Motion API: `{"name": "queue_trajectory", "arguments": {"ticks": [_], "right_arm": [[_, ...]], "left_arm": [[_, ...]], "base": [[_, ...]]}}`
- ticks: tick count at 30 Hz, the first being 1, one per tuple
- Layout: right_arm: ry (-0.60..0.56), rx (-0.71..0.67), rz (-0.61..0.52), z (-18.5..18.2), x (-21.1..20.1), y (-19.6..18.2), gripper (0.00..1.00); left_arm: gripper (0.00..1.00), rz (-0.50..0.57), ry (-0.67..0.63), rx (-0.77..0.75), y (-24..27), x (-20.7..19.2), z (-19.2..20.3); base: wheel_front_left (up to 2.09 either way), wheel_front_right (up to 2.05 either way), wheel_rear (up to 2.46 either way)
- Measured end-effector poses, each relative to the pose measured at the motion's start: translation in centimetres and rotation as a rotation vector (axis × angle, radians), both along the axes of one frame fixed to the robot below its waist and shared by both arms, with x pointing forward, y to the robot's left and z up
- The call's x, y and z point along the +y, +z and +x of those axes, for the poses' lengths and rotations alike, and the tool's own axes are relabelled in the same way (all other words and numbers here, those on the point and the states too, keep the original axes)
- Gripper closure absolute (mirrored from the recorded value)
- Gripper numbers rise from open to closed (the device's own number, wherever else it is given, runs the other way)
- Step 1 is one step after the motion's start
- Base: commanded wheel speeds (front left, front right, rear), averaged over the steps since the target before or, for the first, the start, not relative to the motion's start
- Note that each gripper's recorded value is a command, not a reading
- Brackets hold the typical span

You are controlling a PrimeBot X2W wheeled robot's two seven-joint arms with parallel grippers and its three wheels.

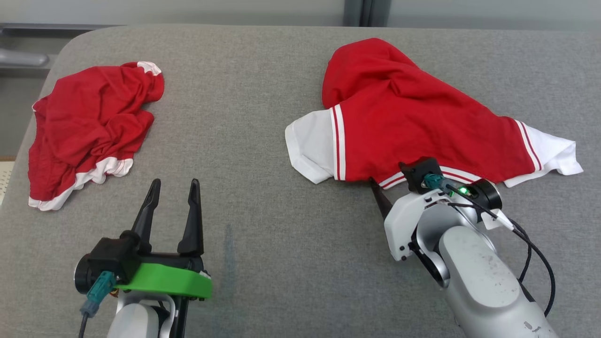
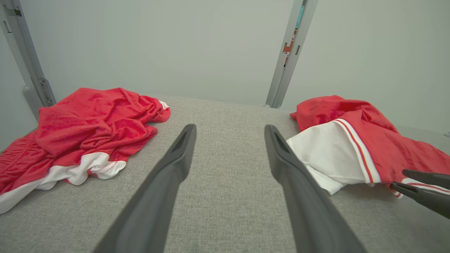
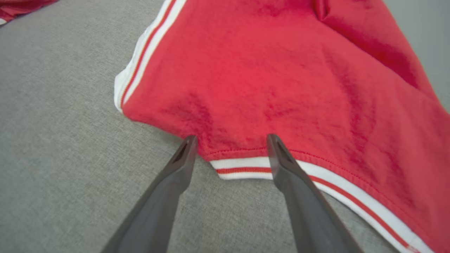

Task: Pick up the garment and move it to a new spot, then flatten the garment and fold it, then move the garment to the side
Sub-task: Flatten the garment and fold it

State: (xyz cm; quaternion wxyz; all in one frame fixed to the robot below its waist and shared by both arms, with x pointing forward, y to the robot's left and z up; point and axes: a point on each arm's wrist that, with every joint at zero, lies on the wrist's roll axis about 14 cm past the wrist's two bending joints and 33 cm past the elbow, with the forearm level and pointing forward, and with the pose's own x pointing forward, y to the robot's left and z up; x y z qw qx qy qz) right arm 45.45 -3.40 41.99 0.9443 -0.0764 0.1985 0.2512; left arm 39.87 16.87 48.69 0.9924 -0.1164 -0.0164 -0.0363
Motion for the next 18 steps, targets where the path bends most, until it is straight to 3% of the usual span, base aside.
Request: {"name": "queue_trajectory", "arguments": {"ticks": [13, 14, 16, 18], "right_arm": [[0.021, 0.087, -0.017, 0.7, 1.0, -3.2, 0.00], [0.018, 0.092, -0.018, 0.8, 0.9, -3.3, 0.21], [0.010, 0.096, -0.018, 1.0, 0.7, -3.4, 1.00], [0.000, 0.100, -0.017, 1.2, 0.5, -3.5, 1.00]], "left_arm": [[0.00, -0.005, 0.047, 0.030, -0.9, 1.6, -0.3], [0.00, -0.005, 0.047, 0.030, -0.9, 1.6, -0.3], [0.00, -0.005, 0.047, 0.032, -1.0, 1.6, -0.3], [0.00, -0.005, 0.047, 0.032, -1.0, 1.6, -0.3]], "base": [[0.00, 0.00, 0.00], [0.00, 0.00, 0.00], [0.00, 0.00, 0.00], [0.00, 0.00, 0.00]]}}
